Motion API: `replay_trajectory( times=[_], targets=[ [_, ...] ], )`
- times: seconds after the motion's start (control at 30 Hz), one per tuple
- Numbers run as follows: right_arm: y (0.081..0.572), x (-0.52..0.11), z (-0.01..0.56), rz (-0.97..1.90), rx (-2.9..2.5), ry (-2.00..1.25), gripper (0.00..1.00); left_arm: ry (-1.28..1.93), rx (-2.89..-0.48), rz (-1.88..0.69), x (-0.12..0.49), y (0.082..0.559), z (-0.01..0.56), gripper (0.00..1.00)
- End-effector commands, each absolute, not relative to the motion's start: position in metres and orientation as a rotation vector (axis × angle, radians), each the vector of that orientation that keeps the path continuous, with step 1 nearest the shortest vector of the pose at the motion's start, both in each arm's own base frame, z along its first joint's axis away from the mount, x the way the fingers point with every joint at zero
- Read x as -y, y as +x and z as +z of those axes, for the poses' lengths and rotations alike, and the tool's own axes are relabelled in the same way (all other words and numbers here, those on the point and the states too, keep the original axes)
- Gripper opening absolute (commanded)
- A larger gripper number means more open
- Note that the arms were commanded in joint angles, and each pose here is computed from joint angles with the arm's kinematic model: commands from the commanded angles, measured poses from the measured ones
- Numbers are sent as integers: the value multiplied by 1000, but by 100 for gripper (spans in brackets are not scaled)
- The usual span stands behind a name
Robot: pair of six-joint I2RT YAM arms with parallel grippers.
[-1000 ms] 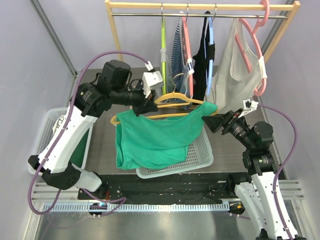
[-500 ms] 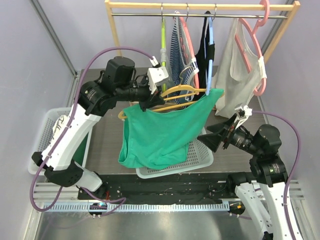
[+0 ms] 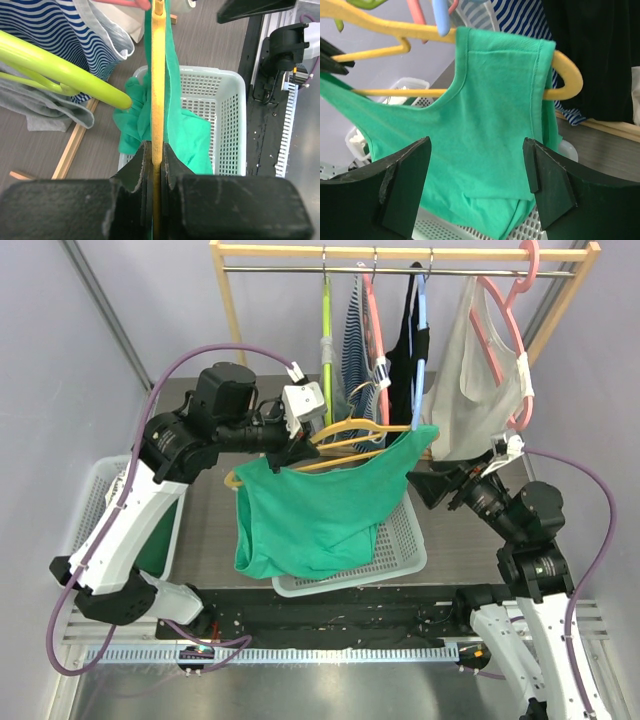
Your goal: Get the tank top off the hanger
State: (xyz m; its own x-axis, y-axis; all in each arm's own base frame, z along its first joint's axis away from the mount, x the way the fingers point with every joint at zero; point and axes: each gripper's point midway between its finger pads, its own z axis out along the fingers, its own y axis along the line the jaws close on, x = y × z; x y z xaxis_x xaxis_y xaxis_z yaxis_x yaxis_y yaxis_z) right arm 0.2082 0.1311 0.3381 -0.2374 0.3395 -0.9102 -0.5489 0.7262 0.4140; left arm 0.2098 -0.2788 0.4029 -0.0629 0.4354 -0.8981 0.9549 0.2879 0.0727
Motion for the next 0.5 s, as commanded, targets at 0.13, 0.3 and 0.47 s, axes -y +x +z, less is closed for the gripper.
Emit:
replay_trajectory(
  times=[0.13,0.3,0.47],
  targets=[
    [228,-141,348,912,-1535,-159,77,1268,-1569,-757,282,204,425,0],
    [230,-141,357,902,-1497,-172,76,1282,-1582,-777,286,201,422,0],
    [236,-143,363,906,-1485,-190,68,1299,-1580,-789,291,197,420,0]
  ],
)
